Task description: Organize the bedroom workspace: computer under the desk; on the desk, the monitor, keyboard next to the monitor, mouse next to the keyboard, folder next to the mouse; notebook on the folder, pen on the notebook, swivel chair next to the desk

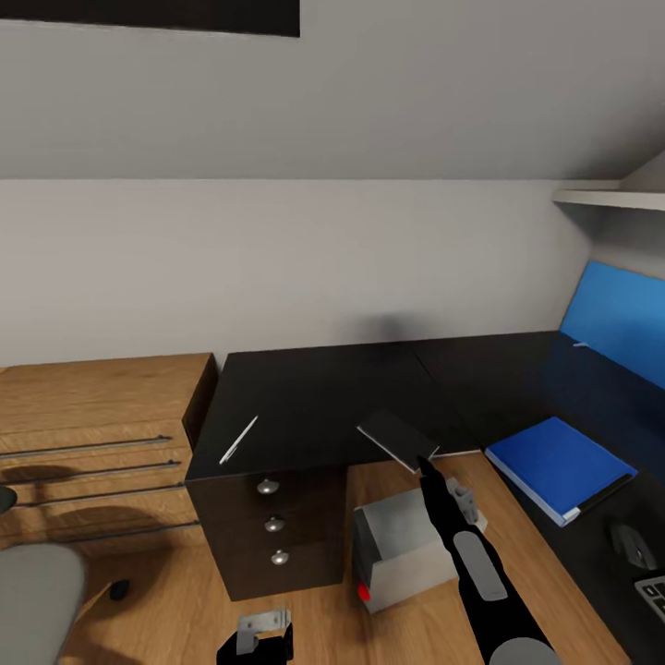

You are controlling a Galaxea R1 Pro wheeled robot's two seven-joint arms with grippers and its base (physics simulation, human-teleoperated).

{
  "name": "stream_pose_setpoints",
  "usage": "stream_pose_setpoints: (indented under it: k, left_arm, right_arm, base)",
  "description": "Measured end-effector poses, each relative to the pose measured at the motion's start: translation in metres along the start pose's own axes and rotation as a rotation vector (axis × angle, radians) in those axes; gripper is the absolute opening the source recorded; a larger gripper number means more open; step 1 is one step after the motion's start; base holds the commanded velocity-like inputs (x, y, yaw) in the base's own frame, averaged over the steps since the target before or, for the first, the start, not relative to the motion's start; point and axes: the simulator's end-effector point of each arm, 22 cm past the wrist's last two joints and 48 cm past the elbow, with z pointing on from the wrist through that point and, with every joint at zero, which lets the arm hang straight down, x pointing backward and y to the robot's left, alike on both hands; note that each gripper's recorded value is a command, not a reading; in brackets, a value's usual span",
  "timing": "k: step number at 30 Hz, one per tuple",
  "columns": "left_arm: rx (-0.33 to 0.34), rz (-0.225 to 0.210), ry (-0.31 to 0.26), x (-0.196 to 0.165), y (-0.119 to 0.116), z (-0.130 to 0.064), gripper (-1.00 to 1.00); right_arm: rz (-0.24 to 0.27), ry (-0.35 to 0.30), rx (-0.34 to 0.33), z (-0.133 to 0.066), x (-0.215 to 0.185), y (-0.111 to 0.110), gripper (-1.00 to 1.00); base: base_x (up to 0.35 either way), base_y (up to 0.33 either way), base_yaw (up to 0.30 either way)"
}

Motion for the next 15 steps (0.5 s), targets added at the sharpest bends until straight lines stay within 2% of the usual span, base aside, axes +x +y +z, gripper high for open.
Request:
stream_pose_setpoints:
  k: [7,15]
  left_arm:
    - [-0.001,0.000,-0.002,0.008,0.002,0.009,1.00]
    - [0.001,0.000,-0.006,0.007,0.002,0.009,1.00]
  right_arm:
    - [0.001,0.003,0.004,0.004,0.004,-0.013,1.00]
    - [0.001,0.002,0.005,0.004,0.004,-0.013,1.00]
  base:
    - [0.000,0.000,0.000]
    - [0.000,0.000,0.000]
